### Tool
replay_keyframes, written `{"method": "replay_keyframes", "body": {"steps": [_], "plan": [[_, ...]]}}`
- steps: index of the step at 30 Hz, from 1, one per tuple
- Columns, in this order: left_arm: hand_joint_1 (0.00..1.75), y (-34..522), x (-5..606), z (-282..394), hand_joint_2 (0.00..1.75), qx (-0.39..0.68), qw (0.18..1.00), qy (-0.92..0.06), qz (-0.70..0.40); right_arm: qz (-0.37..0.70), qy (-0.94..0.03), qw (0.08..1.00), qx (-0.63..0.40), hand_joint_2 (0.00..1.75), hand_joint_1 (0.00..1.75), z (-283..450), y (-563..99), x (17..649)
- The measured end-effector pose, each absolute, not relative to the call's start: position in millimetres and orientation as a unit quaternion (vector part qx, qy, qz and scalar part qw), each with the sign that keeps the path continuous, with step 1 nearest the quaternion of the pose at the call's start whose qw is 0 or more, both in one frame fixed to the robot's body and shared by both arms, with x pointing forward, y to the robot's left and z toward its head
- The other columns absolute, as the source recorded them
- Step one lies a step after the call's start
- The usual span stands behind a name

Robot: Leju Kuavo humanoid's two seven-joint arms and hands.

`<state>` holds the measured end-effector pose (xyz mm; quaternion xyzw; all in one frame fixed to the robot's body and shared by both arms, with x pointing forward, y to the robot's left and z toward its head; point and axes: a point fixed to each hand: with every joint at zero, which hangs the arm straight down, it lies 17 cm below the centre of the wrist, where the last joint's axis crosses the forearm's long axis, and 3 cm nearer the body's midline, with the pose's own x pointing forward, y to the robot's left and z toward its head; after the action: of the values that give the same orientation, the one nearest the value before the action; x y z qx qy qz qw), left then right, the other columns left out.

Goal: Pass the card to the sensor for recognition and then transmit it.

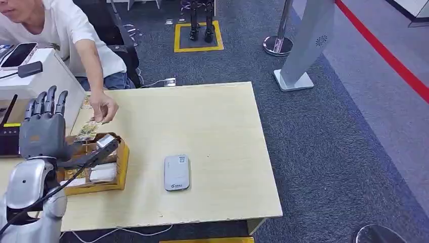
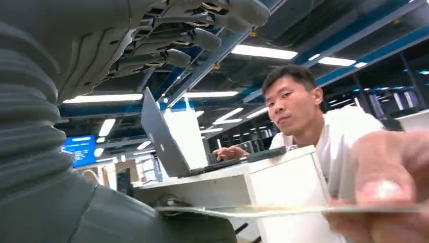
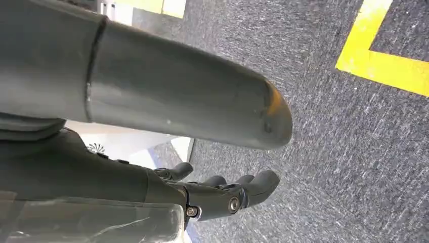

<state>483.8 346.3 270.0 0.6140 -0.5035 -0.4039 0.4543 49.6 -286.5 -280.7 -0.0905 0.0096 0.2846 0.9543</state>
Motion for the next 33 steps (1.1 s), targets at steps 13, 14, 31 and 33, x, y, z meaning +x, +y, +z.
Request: {"method": "replay_keyframes", "body": {"steps": [13,14,31,33], "plan": [[0.00,367,510,275,1.75,0.627,0.466,-0.474,-0.407,0.294,0.007,0.951,-0.092,0.00,0.00,-281,-288,53],[0.00,368,511,276,1.75,0.628,0.466,-0.473,-0.406,0.294,0.007,0.951,-0.092,0.00,0.00,-281,-289,53],[1.75,352,517,274,1.75,0.613,0.457,-0.491,-0.417,0.296,0.003,0.951,-0.088,0.00,0.00,-281,-287,53],[1.75,350,518,273,1.75,0.611,0.456,-0.493,-0.418,0.296,0.003,0.951,-0.088,0.00,0.00,-281,-287,53]]}}
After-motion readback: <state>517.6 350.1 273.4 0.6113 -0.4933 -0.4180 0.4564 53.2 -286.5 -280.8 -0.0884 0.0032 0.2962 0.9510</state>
